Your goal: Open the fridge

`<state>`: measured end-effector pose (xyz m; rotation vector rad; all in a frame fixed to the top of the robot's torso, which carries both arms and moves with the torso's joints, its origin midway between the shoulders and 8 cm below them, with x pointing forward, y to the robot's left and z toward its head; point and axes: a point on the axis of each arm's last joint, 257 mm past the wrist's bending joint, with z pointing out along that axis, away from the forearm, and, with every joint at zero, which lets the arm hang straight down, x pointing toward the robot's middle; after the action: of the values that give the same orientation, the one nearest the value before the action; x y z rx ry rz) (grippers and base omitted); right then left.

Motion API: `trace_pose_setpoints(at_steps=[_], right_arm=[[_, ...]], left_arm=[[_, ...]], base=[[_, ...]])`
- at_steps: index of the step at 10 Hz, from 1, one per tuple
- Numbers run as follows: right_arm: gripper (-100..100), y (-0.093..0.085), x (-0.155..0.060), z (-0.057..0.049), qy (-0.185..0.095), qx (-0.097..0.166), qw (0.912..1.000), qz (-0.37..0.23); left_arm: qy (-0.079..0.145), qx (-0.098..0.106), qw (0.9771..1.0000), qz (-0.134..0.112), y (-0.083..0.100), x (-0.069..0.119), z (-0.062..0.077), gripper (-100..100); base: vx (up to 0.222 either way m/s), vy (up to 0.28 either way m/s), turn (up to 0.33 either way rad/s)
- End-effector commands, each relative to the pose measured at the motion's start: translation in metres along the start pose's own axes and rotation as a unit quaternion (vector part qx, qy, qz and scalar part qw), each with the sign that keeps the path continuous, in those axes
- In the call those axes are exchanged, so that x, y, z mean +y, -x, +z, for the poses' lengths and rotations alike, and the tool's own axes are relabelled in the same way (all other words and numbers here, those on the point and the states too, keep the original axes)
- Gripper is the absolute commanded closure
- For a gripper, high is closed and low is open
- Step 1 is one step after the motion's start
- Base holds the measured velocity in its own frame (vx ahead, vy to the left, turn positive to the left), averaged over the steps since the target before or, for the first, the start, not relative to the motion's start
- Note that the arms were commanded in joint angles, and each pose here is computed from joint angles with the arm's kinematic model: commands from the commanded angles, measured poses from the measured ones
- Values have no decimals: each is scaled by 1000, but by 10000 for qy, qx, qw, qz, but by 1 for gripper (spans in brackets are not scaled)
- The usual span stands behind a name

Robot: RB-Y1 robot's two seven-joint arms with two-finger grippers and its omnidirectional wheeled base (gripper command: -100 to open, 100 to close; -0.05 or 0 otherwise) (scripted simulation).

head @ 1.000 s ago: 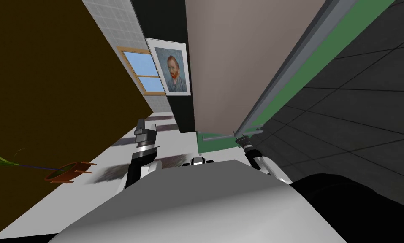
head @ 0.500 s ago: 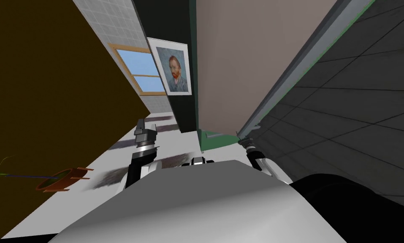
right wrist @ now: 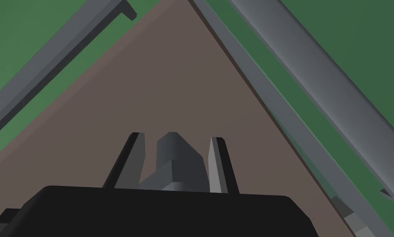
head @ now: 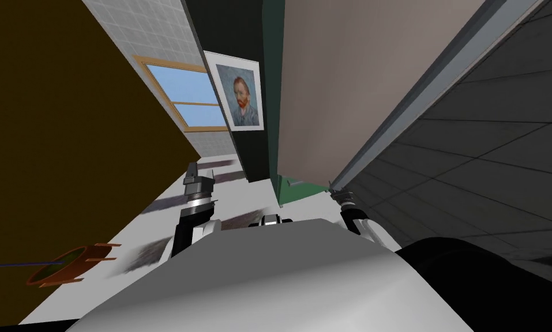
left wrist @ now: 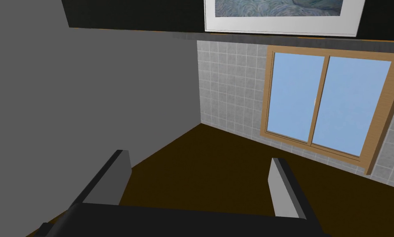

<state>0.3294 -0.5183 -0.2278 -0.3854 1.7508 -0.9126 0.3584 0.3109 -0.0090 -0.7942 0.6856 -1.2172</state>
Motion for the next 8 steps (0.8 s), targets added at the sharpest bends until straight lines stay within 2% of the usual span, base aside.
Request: trace_pose_setpoints(at_steps=[1, 2, 3, 4, 5, 8], right_arm=[[100, -7, -13, -3, -220, 156, 9996, 56], [100, -12, -19, -5, -312, 247, 9992, 71], [100, -17, -15, -7, -250, 280, 9993, 53], [100, -32, -24, -14, -441, 521, 9976, 100], [100, -32, -24, -14, -441, 521, 9976, 100], [100, -46, -40, -22, -730, 782, 9941, 154]], left_arm=[[0, 0, 10000, 0, 0, 0, 0, 0], [0, 0, 10000, 0, 0, 0, 0, 0], [0, 0, 10000, 0, 0, 0, 0, 0], [0, 1, 10000, 2, 0, 0, 0, 0], [1, 0, 10000, 1, 0, 0, 0, 0], [1, 0, 10000, 1, 0, 0, 0, 0]], base=[[-34, 260, -139], [-55, 251, -108], [-39, 115, -60], [19, 204, -141], [37, 231, -144], [27, 226, -111]])
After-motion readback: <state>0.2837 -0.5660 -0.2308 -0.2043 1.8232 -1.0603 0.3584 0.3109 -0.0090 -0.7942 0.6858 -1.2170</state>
